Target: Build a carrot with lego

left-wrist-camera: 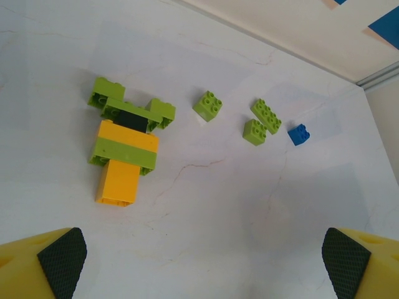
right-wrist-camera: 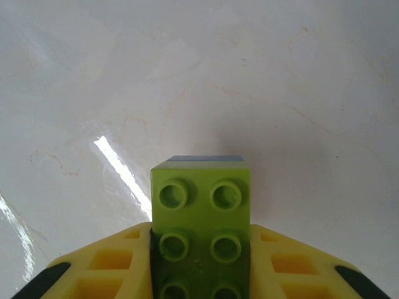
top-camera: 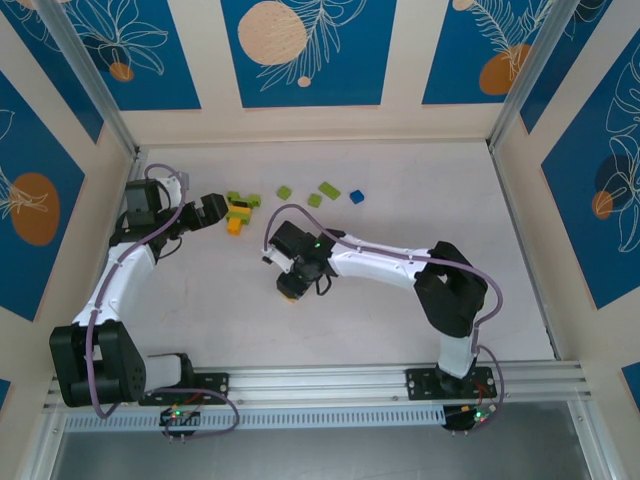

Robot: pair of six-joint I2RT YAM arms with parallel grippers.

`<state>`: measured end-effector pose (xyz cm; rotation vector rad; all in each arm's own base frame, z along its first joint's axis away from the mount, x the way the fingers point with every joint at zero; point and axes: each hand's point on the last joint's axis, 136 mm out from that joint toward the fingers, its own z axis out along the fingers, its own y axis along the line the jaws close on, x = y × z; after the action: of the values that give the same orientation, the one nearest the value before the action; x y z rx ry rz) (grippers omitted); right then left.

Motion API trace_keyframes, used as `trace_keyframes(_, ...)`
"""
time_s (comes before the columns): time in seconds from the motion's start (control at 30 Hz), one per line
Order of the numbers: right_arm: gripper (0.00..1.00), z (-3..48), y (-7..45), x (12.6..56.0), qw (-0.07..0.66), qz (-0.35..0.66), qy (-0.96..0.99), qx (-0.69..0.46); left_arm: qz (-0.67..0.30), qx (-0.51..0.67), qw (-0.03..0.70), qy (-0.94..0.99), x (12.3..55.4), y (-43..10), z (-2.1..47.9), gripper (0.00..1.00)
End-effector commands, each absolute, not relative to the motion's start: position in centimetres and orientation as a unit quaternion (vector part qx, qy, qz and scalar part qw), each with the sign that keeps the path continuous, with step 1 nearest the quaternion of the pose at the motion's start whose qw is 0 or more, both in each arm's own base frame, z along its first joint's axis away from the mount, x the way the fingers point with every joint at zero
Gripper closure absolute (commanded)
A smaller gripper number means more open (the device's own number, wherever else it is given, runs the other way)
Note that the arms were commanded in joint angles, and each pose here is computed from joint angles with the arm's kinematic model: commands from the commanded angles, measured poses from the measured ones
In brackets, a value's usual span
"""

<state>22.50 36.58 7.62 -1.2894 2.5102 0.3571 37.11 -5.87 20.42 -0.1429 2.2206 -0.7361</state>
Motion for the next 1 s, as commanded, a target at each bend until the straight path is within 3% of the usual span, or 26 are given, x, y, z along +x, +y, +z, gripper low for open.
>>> trace_keyframes(0.0,0.71,3.1,31.3,18.6,0.031,0.052,0.891,-0.449,-0.3,-0.041,0.404,0.863,37.5,-6.3,22.1,0.0)
trace_keyframes(0.17,0.64,4.1,31.7,18.7,0.04,0.057,0.892,-0.447,-0.3,-0.041,0.404,0.863,37.4,-6.3,22.1,0.0)
trace_keyframes(0.53,0.35,7.5,33.2,19.2,0.081,0.09,0.887,-0.445,-0.302,-0.04,0.404,0.862,37.4,-6.4,22.2,0.0)
trace_keyframes(0.8,0.29,11.5,33.9,19.7,0.132,0.118,0.876,-0.45,-0.302,-0.041,0.404,0.862,37.5,-6.4,22.2,0.0)
trace_keyframes(0.97,0.26,15.9,33.5,22.4,0.196,0.119,0.869,-0.438,-0.3,-0.042,0.404,0.863,37.5,-6.3,22.1,0.0)
